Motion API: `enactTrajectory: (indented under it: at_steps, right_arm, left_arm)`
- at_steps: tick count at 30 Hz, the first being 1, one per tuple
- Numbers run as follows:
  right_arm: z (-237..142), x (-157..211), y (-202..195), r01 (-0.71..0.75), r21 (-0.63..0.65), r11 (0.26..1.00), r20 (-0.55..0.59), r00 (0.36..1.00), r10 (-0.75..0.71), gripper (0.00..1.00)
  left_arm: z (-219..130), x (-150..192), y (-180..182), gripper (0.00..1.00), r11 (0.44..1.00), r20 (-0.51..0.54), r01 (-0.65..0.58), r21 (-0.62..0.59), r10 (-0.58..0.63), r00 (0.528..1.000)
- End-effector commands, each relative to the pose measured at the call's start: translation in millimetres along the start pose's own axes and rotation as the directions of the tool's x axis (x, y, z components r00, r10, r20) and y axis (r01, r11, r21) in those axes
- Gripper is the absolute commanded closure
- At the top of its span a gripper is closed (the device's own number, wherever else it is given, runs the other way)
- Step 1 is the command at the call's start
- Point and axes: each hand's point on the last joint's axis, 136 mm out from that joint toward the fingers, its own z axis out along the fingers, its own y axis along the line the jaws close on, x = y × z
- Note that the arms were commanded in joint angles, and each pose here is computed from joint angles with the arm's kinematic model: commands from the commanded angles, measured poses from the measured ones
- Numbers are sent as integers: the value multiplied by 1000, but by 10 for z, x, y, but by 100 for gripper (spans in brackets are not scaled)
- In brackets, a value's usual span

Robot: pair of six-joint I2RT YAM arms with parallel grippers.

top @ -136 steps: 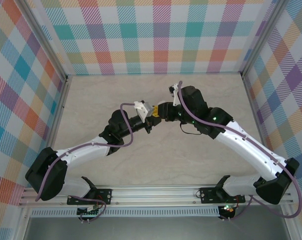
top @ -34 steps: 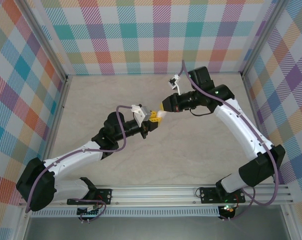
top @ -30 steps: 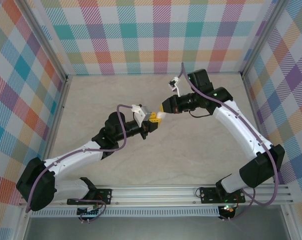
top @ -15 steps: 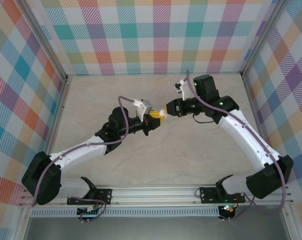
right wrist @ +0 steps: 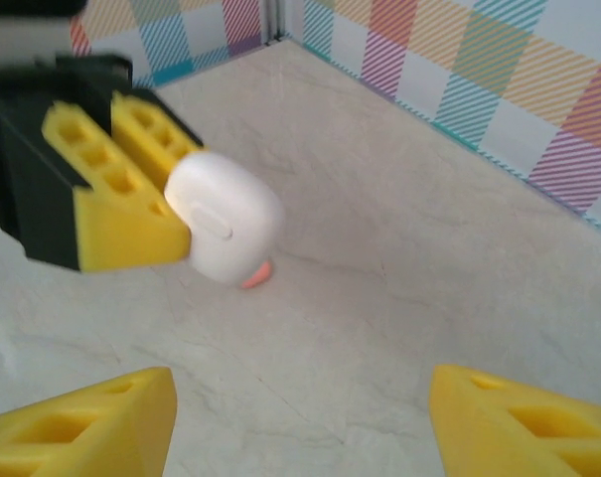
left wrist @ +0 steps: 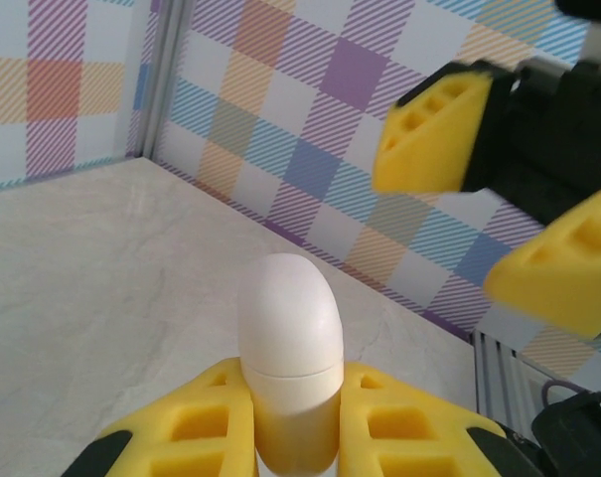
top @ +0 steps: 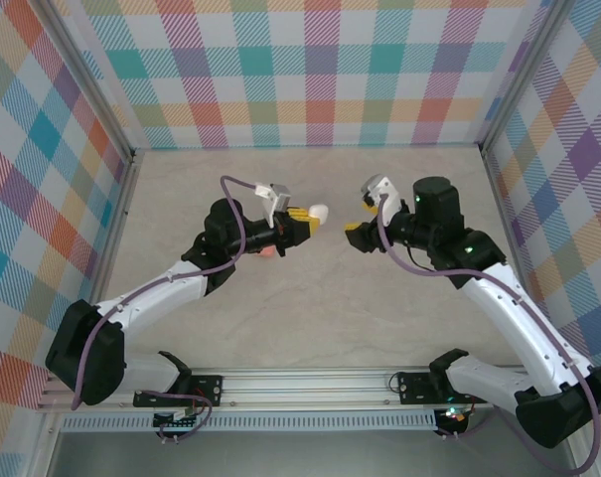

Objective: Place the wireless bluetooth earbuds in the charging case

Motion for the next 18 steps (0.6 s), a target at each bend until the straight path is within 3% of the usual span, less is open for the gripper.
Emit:
enactTrajectory:
  at_steps: [1, 8, 18]
  right_arm:
    - [86, -174, 73, 233, -12, 972, 111, 967, -231, 29]
    - [287, -124, 134, 317, -32, 948, 136, 941, -310, 21]
    - [593, 83, 299, 494, -82, 866, 91, 869, -487, 20]
  left_arm:
    - [22, -84, -117, 100, 997, -18, 16, 78, -15, 1000]
    - [146, 68, -71, 100, 986, -103, 127, 108, -116, 988]
    - [285, 96, -7, 100, 970, -134, 207, 126, -190, 973]
